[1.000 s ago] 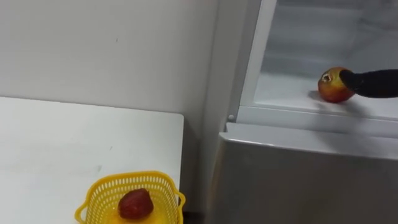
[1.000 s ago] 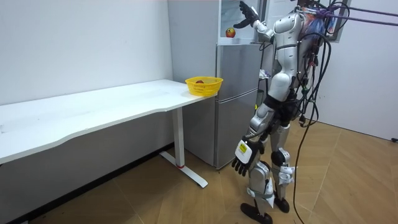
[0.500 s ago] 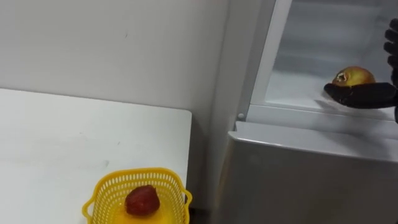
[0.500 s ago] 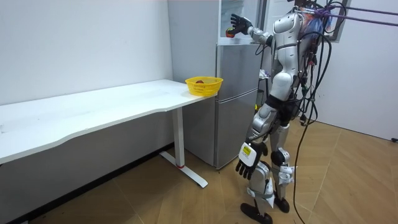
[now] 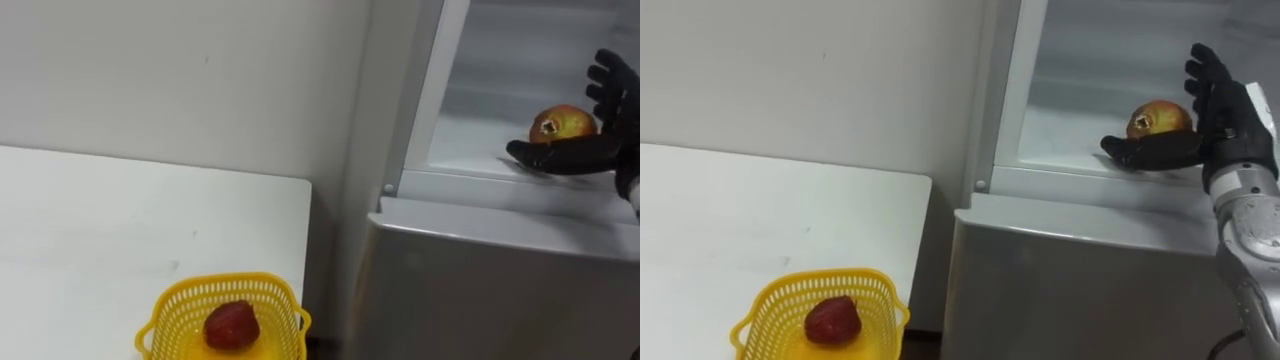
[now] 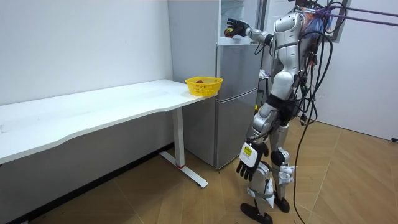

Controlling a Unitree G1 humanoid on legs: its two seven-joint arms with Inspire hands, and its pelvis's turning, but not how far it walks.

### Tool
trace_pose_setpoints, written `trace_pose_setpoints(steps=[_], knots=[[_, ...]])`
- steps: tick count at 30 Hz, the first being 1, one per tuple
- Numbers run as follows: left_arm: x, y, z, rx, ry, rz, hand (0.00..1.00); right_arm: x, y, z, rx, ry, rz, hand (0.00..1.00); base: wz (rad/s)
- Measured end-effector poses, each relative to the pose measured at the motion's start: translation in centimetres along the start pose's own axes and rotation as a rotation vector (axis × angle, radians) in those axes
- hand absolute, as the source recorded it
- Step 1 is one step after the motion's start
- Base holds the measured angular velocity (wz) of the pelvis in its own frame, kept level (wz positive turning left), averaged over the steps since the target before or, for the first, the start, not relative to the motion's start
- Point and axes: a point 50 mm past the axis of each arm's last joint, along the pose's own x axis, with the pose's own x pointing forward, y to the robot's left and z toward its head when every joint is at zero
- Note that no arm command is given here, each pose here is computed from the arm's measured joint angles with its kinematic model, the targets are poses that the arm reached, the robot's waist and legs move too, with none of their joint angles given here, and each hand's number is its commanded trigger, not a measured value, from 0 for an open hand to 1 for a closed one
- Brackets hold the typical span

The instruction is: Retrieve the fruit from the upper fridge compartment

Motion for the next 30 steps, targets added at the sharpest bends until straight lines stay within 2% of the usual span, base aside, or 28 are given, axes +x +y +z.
trace_pose_setpoints(steps=[8, 18, 19, 20, 21, 22, 30], knots=[[0.0, 0.2, 0.3, -0.002, -0.011, 0.006, 0.00, 0.3, -0.4, -1.6, 0.040, 0.082, 0.039, 0.00, 0.00], [0.0, 0.4, 0.7, -0.004, -0.013, 0.010, 0.00, 0.7, -0.4, -1.9, 0.035, 0.114, 0.061, 0.00, 0.00], [0.0, 0.4, 0.7, -0.004, -0.012, 0.010, 0.00, 0.7, -0.4, -1.9, 0.032, 0.115, 0.064, 0.50, 0.00], [0.1, 0.4, 0.7, -0.005, -0.006, 0.009, 0.00, 0.9, -0.4, -1.8, 0.024, 0.118, 0.070, 0.69, 0.00], [0.1, 0.4, 0.7, -0.006, -0.001, 0.010, 0.00, 1.1, -0.5, -1.7, 0.013, 0.121, 0.077, 0.97, 0.00], [0.1, 0.5, 0.7, -0.006, 0.000, 0.011, 0.00, 1.2, -0.6, -1.6, 0.009, 0.124, 0.078, 1.00, 0.00], [0.1, 1.2, 0.9, 0.000, 0.005, 0.033, 0.00, 1.4, -1.2, -1.8, -0.079, 0.168, 0.136, 1.00, 0.00]])
